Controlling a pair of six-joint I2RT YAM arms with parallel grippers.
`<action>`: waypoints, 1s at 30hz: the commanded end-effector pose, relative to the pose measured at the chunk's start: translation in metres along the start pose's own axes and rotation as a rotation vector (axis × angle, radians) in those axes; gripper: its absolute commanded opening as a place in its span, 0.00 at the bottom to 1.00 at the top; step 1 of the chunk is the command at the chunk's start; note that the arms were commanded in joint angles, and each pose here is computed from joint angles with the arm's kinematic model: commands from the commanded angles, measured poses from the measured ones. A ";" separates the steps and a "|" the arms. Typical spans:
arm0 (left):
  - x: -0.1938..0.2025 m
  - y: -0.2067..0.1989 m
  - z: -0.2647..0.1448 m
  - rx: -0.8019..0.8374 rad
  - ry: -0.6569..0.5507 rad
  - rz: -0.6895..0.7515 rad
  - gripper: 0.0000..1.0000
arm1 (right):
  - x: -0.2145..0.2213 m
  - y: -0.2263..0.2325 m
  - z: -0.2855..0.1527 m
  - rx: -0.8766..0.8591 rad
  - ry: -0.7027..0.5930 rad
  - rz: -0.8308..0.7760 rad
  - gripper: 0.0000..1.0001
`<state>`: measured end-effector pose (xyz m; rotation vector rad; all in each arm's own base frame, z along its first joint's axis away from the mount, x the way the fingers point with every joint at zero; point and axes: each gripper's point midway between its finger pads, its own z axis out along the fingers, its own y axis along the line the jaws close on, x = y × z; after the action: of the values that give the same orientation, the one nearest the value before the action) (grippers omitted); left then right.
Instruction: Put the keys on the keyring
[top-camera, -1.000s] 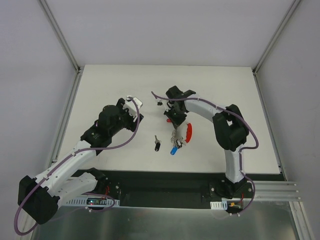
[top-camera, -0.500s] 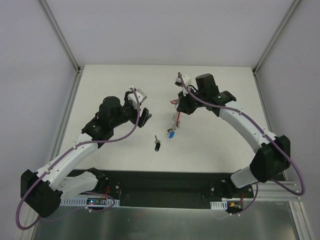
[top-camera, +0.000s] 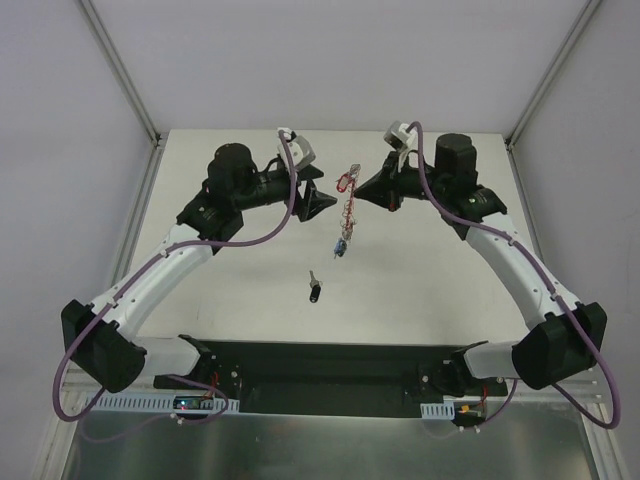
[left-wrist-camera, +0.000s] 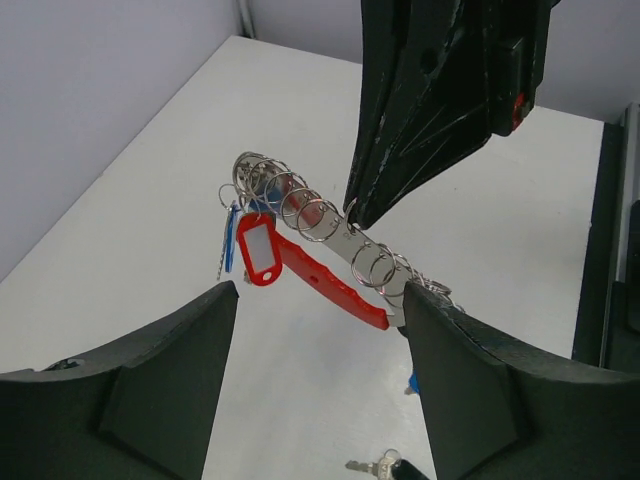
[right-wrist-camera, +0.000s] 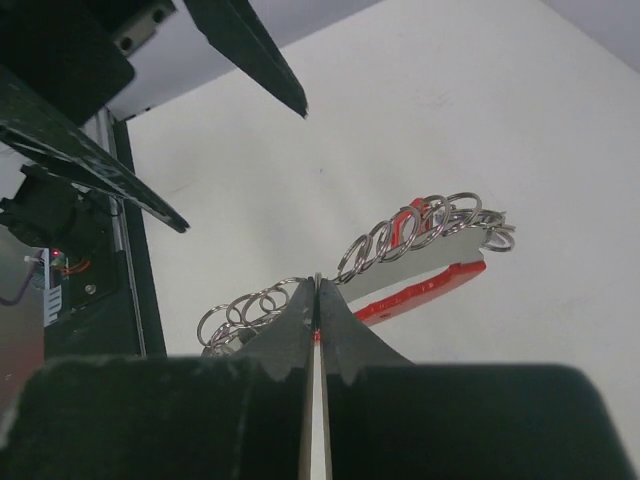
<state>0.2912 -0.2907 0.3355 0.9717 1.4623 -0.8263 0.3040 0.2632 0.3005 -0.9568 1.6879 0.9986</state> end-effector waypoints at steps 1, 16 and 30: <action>-0.035 -0.022 0.007 0.166 -0.080 0.040 0.67 | -0.056 0.037 -0.026 -0.164 -0.163 -0.143 0.01; -0.044 -0.066 0.013 0.493 -0.090 -0.010 0.47 | -0.072 0.063 -0.037 -0.351 -0.197 -0.183 0.01; -0.046 -0.049 -0.004 0.255 -0.111 0.028 0.38 | -0.068 0.066 -0.032 -0.353 -0.192 -0.162 0.01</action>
<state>0.2496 -0.3286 0.3510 1.1758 1.3493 -1.1769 0.2601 0.2668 0.3566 -1.1040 1.4180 1.2852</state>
